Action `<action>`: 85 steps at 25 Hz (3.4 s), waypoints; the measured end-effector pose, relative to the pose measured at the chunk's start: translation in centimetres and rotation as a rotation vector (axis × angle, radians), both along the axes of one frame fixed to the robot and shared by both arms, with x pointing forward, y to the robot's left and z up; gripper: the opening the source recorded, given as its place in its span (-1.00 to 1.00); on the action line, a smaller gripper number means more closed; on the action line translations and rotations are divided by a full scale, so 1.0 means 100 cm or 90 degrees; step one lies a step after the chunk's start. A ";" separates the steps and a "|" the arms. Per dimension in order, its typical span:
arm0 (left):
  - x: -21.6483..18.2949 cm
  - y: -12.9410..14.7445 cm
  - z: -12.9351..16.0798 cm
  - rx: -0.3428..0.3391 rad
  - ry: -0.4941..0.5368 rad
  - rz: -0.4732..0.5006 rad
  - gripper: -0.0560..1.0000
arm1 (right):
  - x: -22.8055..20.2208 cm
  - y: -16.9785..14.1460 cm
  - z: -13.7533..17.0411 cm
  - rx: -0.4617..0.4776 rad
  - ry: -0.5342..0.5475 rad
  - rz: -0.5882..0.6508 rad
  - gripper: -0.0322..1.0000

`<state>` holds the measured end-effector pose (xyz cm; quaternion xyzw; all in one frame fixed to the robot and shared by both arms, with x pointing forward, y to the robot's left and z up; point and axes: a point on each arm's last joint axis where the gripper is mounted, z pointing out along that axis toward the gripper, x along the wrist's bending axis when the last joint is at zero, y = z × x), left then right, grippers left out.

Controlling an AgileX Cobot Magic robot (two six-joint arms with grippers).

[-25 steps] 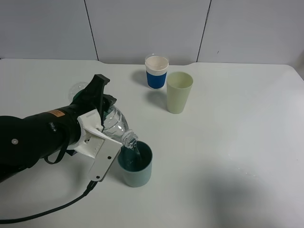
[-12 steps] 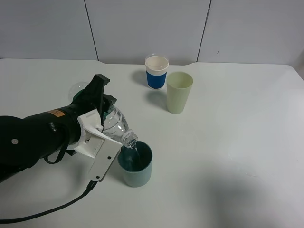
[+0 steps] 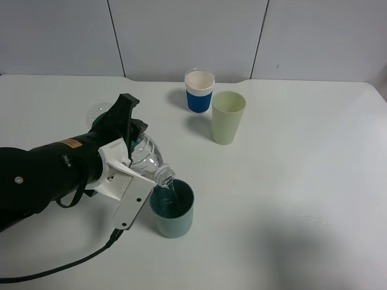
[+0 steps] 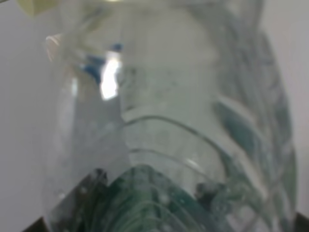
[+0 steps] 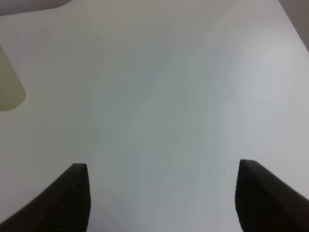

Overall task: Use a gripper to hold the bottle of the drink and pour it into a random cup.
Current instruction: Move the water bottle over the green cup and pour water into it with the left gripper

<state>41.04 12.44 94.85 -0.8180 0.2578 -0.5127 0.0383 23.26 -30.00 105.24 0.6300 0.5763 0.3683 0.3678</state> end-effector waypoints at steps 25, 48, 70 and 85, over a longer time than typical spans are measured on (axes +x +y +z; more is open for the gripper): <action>0.001 0.001 0.002 0.023 -0.018 -0.007 0.04 | 0.000 0.000 0.000 0.000 0.000 0.000 0.29; 0.003 0.001 0.005 0.038 -0.046 -0.010 0.04 | 0.000 0.000 0.000 0.000 0.000 0.000 0.29; 0.004 -0.001 0.009 0.050 -0.080 -0.029 0.04 | 0.000 0.000 0.000 0.000 0.000 0.000 0.29; 0.005 -0.001 0.010 0.052 -0.090 -0.032 0.04 | 0.000 0.000 0.000 0.000 0.000 0.000 0.29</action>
